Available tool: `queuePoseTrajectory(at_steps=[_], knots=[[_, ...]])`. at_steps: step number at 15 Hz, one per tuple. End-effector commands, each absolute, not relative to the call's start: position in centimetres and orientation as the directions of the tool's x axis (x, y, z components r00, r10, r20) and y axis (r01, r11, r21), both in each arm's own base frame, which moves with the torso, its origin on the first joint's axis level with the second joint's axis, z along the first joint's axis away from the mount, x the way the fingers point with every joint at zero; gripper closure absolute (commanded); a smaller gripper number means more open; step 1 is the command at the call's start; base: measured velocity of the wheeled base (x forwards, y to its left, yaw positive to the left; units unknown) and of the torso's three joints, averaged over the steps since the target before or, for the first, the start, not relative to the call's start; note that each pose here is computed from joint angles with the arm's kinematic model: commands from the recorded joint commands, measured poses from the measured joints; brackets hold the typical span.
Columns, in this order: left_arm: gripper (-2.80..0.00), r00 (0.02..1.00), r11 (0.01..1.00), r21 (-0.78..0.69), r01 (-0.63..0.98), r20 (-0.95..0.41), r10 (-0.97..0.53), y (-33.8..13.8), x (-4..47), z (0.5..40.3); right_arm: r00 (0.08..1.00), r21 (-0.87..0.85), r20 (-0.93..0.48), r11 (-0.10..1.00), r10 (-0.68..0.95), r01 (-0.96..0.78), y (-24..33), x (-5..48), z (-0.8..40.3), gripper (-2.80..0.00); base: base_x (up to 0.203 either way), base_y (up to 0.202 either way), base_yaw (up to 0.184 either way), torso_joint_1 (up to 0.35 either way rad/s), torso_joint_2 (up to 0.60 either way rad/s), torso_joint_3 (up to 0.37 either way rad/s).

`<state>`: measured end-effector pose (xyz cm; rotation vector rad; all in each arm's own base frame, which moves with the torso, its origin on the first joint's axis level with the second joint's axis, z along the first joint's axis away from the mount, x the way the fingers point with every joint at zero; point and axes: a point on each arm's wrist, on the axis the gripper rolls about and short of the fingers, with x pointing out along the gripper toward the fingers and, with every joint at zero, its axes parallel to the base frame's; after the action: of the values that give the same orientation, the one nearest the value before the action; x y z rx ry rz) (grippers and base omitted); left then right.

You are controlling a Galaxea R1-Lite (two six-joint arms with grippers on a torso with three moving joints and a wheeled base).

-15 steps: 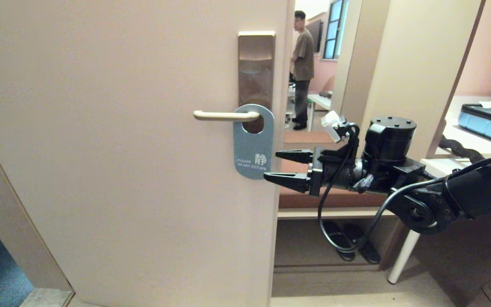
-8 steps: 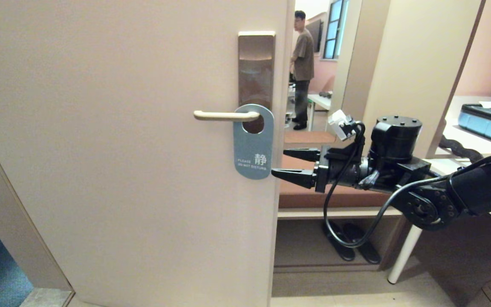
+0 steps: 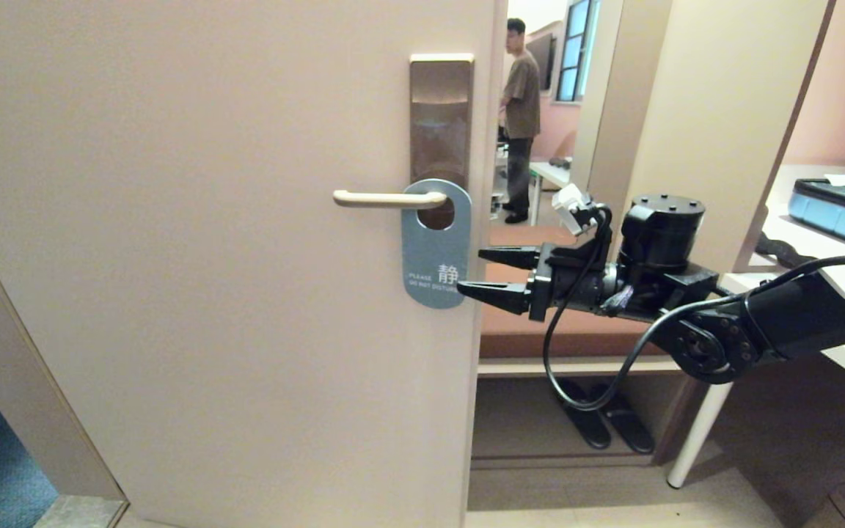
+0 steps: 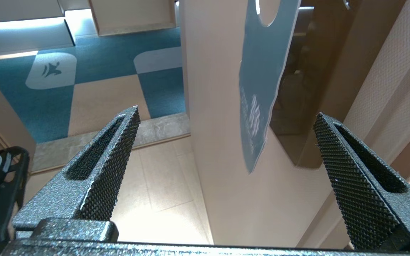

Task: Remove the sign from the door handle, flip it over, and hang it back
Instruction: Take down the sign

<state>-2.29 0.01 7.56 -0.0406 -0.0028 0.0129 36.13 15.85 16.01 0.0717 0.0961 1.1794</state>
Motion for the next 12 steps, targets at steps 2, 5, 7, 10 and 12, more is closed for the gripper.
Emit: queuePoseTrajectory(at_steps=[2, 5, 7, 10, 12], knots=[[0.00, 1.000, 0.999, -0.041, -0.014, 0.002, 0.014, 0.0, -2.3, 7.6, 0.372, 0.096, -0.027, 0.373, 0.928, -0.923, 16.3, 36.9, 15.8, -2.80, 0.000, 0.000, 0.000, 0.000, 0.00, 0.000], [0.00, 1.000, 0.999, -0.041, -0.014, 0.002, 0.014, 0.0, -2.3, 7.6, 0.365, 0.097, -0.028, 0.366, 0.931, -0.925, 16.6, 36.8, 15.8, -2.80, 0.000, 0.000, 0.000, 0.000, 0.00, 0.000], [0.00, 1.000, 0.999, -0.041, -0.014, 0.002, 0.014, 0.0, -2.3, 7.6, 0.355, 0.098, -0.029, 0.356, 0.934, -0.929, 17.0, 36.6, 15.8, -2.80, 0.000, 0.000, 0.000, 0.000, 0.00, 0.000], [0.00, 1.000, 0.999, -0.041, -0.014, 0.002, 0.014, 0.0, -2.3, 7.6, 0.340, 0.098, -0.029, 0.341, 0.940, -0.935, 17.6, 36.3, 15.8, -2.80, 0.000, 0.000, 0.000, 0.000, 0.00, 0.000], [0.00, 1.000, 0.999, -0.041, -0.014, 0.002, 0.014, 0.0, -2.3, 7.6, 0.332, 0.090, -0.022, 0.332, 0.943, -0.939, 17.9, 36.3, 16.0, -2.80, 0.000, 0.000, 0.000, 0.000, 0.00, 0.000]])
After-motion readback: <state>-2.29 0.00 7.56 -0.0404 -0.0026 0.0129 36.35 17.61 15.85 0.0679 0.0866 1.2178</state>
